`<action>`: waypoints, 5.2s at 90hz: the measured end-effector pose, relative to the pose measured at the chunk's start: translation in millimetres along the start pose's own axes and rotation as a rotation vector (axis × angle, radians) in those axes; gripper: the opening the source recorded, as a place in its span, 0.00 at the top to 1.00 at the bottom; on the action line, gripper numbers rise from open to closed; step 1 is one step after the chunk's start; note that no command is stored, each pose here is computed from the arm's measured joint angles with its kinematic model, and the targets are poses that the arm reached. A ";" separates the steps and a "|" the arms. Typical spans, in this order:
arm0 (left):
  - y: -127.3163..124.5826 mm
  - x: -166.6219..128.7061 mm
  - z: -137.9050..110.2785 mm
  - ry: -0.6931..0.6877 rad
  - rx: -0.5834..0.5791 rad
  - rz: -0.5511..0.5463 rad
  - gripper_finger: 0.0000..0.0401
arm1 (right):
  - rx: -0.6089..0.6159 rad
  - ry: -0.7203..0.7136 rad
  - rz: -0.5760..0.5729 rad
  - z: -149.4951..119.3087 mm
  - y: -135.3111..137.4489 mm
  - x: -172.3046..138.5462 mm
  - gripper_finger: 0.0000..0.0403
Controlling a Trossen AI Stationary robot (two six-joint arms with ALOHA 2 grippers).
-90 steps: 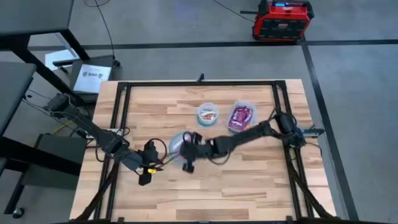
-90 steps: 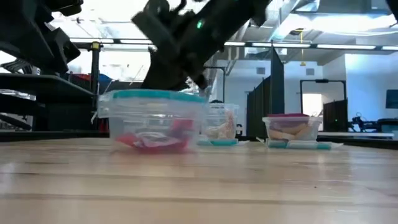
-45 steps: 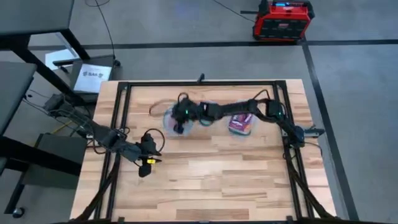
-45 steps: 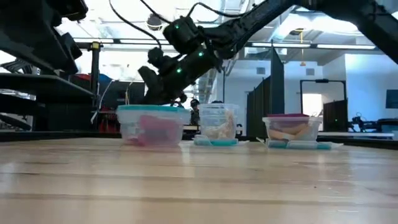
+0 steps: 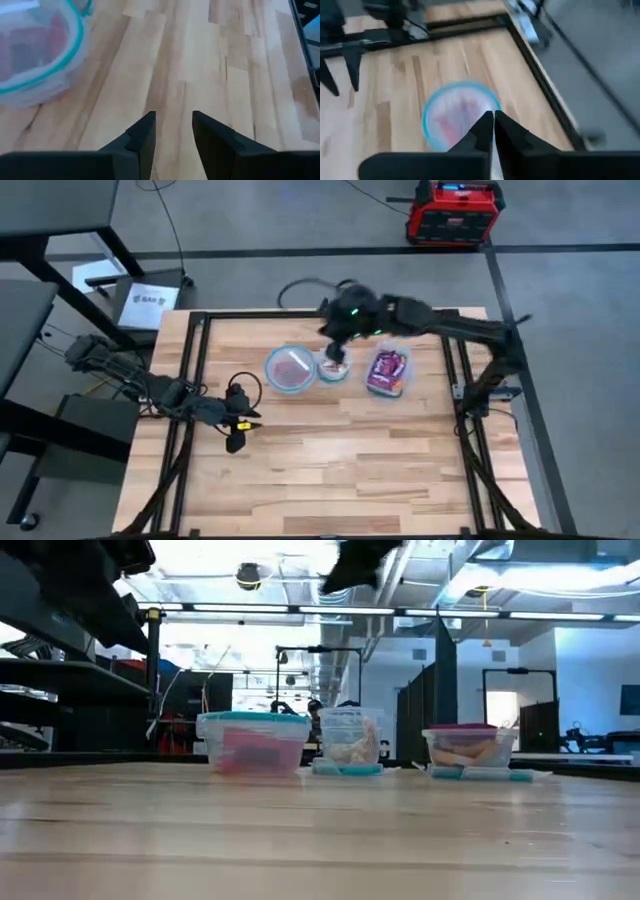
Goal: Sort candy
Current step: Move the bottom left transparent bin to the top right, then move the top center transparent bin to the center, then close the center transparent bin with the lid
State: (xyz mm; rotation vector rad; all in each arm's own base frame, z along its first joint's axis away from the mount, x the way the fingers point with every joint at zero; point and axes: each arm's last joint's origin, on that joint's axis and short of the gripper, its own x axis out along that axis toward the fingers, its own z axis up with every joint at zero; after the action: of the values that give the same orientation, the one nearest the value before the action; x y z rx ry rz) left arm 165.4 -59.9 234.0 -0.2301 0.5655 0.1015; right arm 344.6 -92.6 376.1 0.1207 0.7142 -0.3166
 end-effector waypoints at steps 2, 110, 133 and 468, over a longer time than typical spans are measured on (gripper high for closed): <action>0.7 0.3 0.3 -0.001 0.008 0.004 0.72 | 0.015 0.031 -0.002 -3.8 -0.9 -0.5 0.92; 7.0 1.3 -7.7 0.135 0.140 -0.047 0.72 | -0.204 0.502 -0.013 -95.3 28.6 147.2 0.97; 7.0 1.4 -7.8 0.136 0.140 -0.047 0.72 | -0.233 0.399 0.044 -44.6 65.2 74.5 0.99; -2.4 -3.9 -18.4 0.196 0.090 -0.076 0.72 | -0.433 0.270 -0.497 -187.3 74.8 198.8 0.99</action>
State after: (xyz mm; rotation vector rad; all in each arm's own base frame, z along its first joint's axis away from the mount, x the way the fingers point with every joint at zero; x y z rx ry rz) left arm 153.0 -66.8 221.5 -0.1743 0.7536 -0.0206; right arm 393.2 -29.9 104.3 -0.4398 1.0640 -0.6184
